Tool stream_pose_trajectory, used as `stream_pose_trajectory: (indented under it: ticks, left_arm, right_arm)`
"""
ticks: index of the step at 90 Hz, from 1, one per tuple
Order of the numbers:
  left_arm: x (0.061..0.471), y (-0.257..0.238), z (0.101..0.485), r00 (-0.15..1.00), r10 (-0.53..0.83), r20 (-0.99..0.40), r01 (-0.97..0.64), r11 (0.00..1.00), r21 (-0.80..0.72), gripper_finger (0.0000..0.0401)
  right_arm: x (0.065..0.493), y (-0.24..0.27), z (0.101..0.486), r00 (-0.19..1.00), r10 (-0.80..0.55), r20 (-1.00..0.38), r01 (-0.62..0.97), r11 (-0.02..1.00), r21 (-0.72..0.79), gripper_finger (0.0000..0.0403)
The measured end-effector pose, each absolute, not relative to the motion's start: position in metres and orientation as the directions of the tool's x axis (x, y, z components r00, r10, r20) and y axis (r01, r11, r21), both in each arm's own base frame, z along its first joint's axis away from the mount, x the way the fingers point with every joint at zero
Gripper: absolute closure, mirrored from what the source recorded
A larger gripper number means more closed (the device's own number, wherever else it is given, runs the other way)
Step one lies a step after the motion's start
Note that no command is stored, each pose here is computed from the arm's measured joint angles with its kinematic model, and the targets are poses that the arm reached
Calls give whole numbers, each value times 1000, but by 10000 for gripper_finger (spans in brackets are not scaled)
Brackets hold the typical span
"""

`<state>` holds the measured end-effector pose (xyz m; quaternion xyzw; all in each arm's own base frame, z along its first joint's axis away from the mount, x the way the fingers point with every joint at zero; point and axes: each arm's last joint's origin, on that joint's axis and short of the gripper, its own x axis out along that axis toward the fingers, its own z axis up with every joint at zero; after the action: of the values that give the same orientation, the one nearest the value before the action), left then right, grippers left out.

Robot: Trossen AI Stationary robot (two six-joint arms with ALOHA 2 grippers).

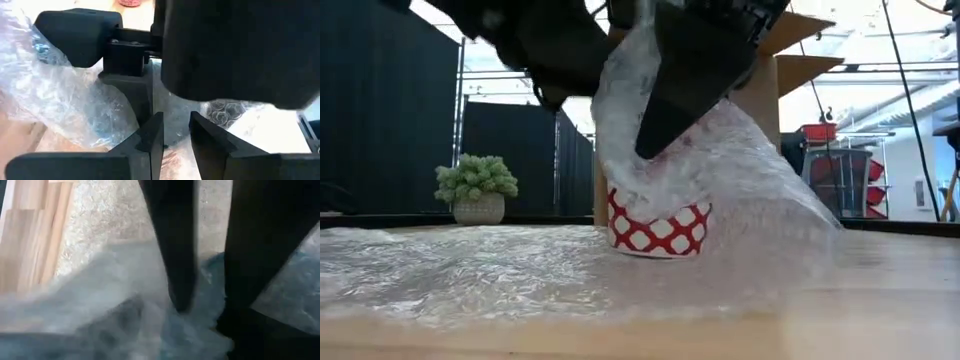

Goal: Wrap mug
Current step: Wrap the red mug with bubble wrap

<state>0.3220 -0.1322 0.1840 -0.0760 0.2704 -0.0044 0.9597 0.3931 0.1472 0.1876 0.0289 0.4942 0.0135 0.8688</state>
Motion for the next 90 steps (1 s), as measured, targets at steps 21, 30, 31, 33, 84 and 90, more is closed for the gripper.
stream_pose_trajectory:
  ticks: [21, 30, 31, 33, 84, 90]
  left_arm:
    - [325, -134, 175, 843, -50, -535, -30, 990, -141, 320]
    - [325, -134, 174, 842, -52, -537, -27, 990, -139, 320]
    - [325, -134, 174, 842, -53, -537, -27, 990, -139, 320]
    - [325, -134, 174, 841, -53, -538, -27, 990, -140, 320]
    - [325, -134, 173, 840, -55, -539, -27, 989, -144, 320]
    - [325, -134, 173, 843, -58, -535, -26, 989, -148, 320]
  right_arm:
    - [393, 151, 205, 516, 82, -853, -10, 996, 90, 184]
    - [387, 150, 227, 506, 79, -859, -8, 996, 88, 184]
    - [386, 150, 229, 505, 80, -859, -5, 996, 89, 184]
    - [385, 150, 234, 503, 79, -861, 0, 996, 91, 184]
    - [368, 122, 282, 488, -253, -836, 239, 959, -151, 184]
    - [378, 114, 273, 507, -258, -822, 266, 954, -135, 184]
